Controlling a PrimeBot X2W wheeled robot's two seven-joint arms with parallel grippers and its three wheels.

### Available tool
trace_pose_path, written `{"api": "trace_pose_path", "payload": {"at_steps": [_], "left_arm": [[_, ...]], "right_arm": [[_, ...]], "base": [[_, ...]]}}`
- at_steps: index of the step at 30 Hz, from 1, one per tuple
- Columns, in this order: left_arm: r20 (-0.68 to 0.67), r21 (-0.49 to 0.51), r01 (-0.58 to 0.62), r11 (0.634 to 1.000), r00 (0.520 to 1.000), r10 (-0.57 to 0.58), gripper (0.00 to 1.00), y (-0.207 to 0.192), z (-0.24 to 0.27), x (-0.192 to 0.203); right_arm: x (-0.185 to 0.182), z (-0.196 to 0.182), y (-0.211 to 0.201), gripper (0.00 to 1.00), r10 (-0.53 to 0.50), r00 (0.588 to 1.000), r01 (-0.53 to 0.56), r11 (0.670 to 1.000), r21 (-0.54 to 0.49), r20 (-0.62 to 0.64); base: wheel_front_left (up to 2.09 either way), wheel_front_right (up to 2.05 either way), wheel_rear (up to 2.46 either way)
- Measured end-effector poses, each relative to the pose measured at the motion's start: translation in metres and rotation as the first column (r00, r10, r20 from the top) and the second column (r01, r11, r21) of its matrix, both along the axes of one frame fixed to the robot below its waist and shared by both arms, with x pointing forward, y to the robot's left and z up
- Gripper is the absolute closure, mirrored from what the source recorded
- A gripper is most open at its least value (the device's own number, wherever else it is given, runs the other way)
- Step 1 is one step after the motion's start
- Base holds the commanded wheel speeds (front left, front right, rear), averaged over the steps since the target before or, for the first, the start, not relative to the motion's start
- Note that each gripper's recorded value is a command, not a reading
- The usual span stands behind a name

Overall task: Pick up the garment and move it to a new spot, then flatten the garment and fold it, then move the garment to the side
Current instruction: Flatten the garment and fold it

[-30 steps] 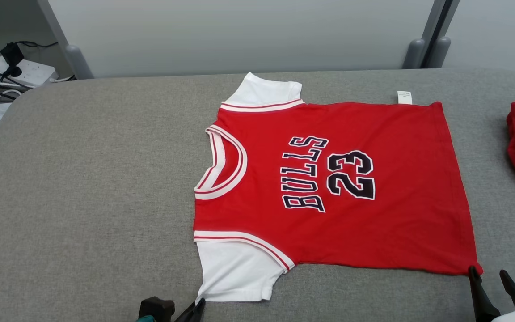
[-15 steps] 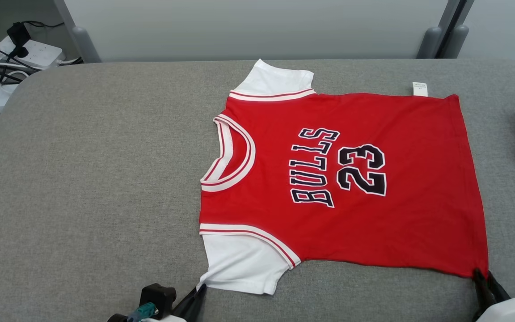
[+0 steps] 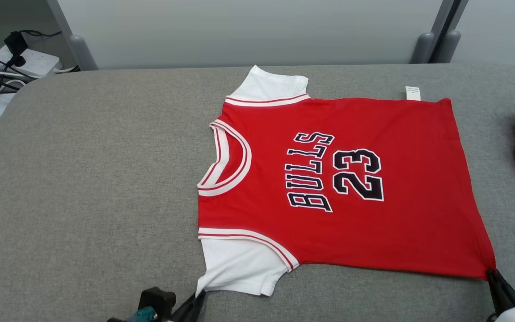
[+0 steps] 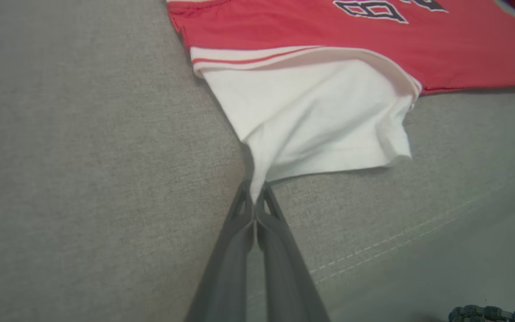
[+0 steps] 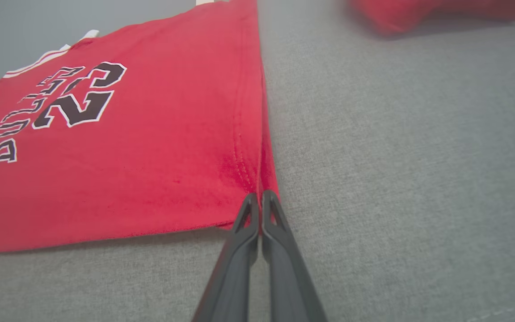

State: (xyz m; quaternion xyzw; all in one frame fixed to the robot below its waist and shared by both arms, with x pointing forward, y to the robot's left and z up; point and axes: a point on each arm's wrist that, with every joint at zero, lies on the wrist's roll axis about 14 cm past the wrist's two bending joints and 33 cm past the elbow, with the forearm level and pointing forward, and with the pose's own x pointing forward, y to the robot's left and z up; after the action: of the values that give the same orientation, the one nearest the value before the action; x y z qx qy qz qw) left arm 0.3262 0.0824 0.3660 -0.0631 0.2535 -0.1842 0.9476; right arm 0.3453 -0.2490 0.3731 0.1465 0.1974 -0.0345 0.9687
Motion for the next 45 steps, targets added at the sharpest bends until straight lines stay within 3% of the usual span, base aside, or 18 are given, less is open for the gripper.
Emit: {"api": "trace_pose_path", "payload": {"at_steps": [12,20,29,35,45], "left_arm": [[-0.096,-0.032,0.028,0.999,0.995,-0.031,1.00,-0.003,0.025,-0.056],[-0.102,-0.064,-0.004,0.998,0.995,-0.002,1.00,0.004,0.059,-0.067],[-0.058,-0.233,-0.031,0.972,0.998,0.018,1.00,-0.010,0.088,-0.051],[0.052,-0.285,0.009,0.959,0.999,0.006,1.00,-0.028,0.105,-0.007],[0.161,-0.244,0.016,0.970,0.987,0.025,1.00,-0.029,0.108,0.048]], "right_arm": [[-0.045,-0.002,-0.015,1.00,0.043,0.998,-0.045,0.998,-0.044,-0.034],[-0.061,-0.004,-0.029,1.00,0.049,0.997,-0.053,0.996,-0.069,-0.065],[-0.063,-0.009,-0.047,1.00,-0.034,0.994,0.027,0.997,-0.070,-0.100],[-0.023,0.000,-0.052,1.00,-0.058,0.994,0.051,0.996,-0.074,-0.096],[0.045,0.020,-0.052,1.00,-0.050,0.996,0.044,0.996,-0.077,-0.079]], "base": [[0.00,0.00,0.00],[0.00,0.00,0.00],[0.00,0.00,0.00],[0.00,0.00,0.00],[0.00,0.00,0.00]]}}
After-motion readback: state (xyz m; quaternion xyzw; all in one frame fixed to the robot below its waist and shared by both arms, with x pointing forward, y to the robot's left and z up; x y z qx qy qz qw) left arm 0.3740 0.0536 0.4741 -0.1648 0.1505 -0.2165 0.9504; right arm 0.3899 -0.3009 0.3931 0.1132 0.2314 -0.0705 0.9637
